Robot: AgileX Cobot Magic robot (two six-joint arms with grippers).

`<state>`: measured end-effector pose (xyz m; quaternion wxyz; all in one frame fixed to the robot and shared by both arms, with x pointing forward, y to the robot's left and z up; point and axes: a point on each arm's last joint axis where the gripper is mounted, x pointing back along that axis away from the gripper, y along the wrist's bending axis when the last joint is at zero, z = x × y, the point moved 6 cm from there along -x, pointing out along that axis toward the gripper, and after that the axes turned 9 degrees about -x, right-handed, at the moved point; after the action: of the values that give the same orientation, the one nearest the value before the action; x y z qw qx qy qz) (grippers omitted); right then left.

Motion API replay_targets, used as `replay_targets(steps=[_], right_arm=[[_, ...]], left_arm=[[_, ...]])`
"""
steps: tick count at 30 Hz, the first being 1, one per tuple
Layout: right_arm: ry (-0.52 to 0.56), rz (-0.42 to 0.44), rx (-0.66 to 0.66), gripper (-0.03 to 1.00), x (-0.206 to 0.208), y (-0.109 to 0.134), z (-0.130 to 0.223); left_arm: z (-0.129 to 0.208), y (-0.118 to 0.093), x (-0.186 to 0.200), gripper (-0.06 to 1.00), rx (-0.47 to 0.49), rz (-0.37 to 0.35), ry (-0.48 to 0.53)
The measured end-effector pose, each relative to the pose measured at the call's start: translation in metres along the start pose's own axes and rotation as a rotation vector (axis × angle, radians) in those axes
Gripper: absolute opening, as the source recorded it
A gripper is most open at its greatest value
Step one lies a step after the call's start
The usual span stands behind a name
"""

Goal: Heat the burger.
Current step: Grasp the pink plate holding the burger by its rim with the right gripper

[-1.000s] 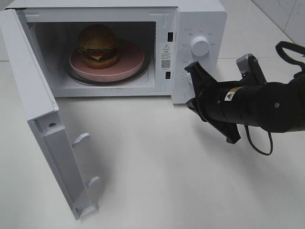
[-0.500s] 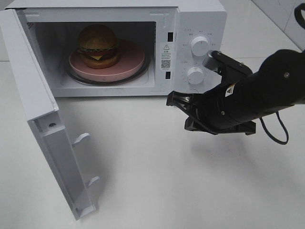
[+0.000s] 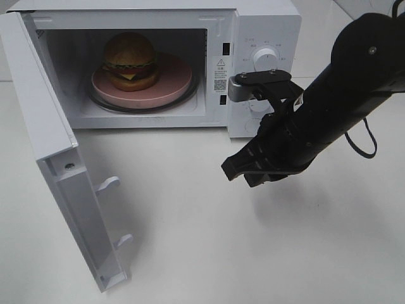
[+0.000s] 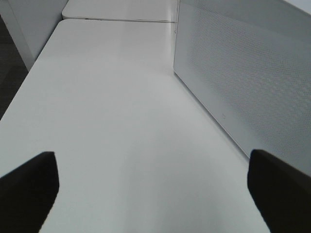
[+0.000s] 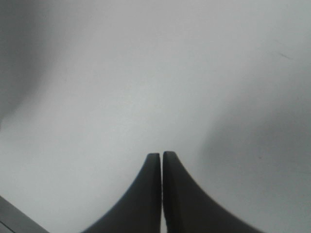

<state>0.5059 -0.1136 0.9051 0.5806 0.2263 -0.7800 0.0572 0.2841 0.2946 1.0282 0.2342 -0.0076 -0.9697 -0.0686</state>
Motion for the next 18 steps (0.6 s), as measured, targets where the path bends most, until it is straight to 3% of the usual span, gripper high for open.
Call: replay_targets(steps=[4,6,7,8,10,11,15,17,18], right_arm=[[0.025,0.012,0.128,0.01,0.006,-0.001,-0.001],[0.053,0.028,0.258,0.01,0.009,-0.003,0.0],[0.053,0.028,0.258,0.01,0.009,-0.003,0.0],[0.072,0.037,0.356,0.01,0.01,-0.005,0.001],[0.081,0.042,0.398,0.01,0.01,-0.006,0.001],[0.096,0.041,0.496,0.01,0.011,-0.006,0.002],[0.109,0.035,0.632,0.01,0.012,-0.007,0.003],[0.114,0.027,0.78,0.02,0.012,-0.007,0.003],[0.114,0.027,0.78,0.02,0.012,-0.007,0.003]], left_arm=[[0.0,0.0,0.0,0.98,0.0,0.0,0.0],[0.0,0.0,0.0,0.98,0.0,0.0,0.0],[0.0,0.0,0.0,0.98,0.0,0.0,0.0],[0.0,0.0,0.0,0.98,0.0,0.0,0.0],[0.0,0.0,0.0,0.98,0.0,0.0,0.0],[0.0,0.0,0.0,0.98,0.0,0.0,0.0],[0.0,0.0,0.0,0.98,0.0,0.0,0.0],[0.0,0.0,0.0,0.98,0.0,0.0,0.0],[0.0,0.0,0.0,0.98,0.0,0.0,0.0]])
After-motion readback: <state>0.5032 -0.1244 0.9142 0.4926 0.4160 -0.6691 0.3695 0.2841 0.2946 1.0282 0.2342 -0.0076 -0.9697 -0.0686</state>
